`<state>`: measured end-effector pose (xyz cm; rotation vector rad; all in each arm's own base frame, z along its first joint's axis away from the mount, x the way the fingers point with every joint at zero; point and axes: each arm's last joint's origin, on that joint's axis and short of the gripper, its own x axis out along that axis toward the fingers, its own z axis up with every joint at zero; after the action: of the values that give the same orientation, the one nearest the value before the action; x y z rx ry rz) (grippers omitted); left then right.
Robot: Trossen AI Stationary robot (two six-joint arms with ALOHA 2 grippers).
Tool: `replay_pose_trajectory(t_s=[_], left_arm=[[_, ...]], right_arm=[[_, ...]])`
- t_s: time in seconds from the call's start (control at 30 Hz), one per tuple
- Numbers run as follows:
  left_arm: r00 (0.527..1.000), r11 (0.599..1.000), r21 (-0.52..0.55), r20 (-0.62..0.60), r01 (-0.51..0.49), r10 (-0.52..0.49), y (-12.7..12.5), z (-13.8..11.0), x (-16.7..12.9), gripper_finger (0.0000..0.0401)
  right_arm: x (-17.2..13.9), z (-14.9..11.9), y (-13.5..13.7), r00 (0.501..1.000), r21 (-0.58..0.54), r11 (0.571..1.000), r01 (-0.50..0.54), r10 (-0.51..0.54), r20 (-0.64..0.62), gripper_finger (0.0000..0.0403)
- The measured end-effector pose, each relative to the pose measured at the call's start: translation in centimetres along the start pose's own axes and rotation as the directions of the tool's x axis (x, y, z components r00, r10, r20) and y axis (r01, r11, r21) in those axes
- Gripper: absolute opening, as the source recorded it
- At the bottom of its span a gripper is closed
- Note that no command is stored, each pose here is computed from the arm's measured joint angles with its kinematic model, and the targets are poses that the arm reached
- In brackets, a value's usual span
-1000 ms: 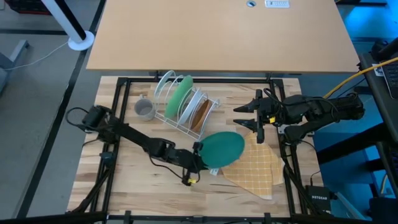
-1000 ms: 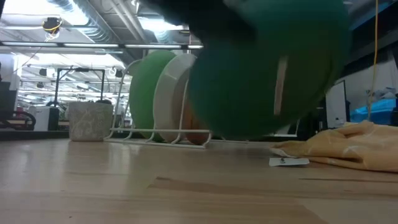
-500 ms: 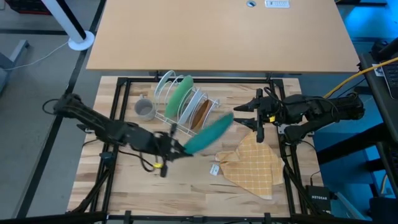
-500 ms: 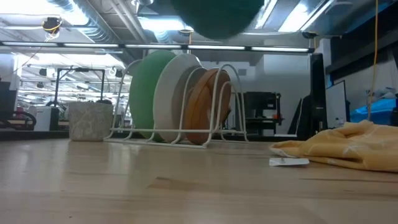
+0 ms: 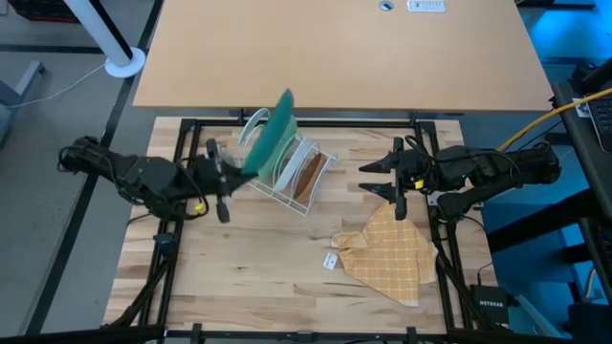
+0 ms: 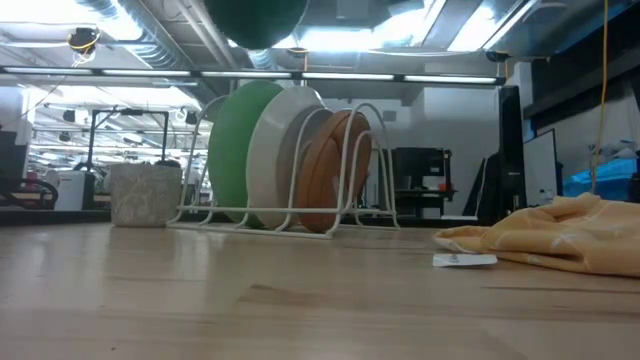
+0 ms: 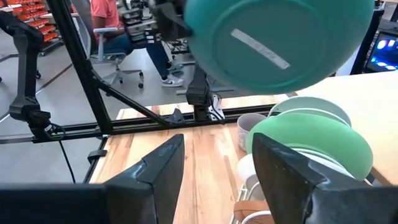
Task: Sort dishes
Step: Put the dark green plate onto the top white dish rack
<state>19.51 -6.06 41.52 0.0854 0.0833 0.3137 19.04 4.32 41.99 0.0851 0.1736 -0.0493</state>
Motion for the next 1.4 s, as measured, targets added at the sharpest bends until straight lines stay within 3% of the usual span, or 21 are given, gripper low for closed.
replay_pose_trajectory(t_s=[0.33,0.67,0.87,1.4], left_arm=[[0.982,0.990,-0.023,-0.133,-0.142,0.137,3.1,-1.4,0.3,0.0002],[0.982,0.981,-0.150,-0.158,-0.125,0.101,4.2,-1.6,1.0,0.0002],[0.953,0.958,-0.207,-0.270,-0.196,0.137,5.0,-2.8,1.0,0.0001],[0.882,0.952,-0.120,-0.424,-0.281,0.207,5.8,-9.3,2.8,0.0006]], right_arm=[[0.0,0.0,0.0,1.000,0.000,1.000,-0.001,0.001,0.001,0.0195],[0.0,0.0,0.0,1.000,0.000,1.000,0.000,0.000,0.001,0.0195],[0.0,0.0,0.0,1.000,0.000,1.000,0.000,0.000,0.001,0.0195],[0.0,0.0,0.0,1.000,0.000,1.000,0.000,0.000,0.001,0.0195]])
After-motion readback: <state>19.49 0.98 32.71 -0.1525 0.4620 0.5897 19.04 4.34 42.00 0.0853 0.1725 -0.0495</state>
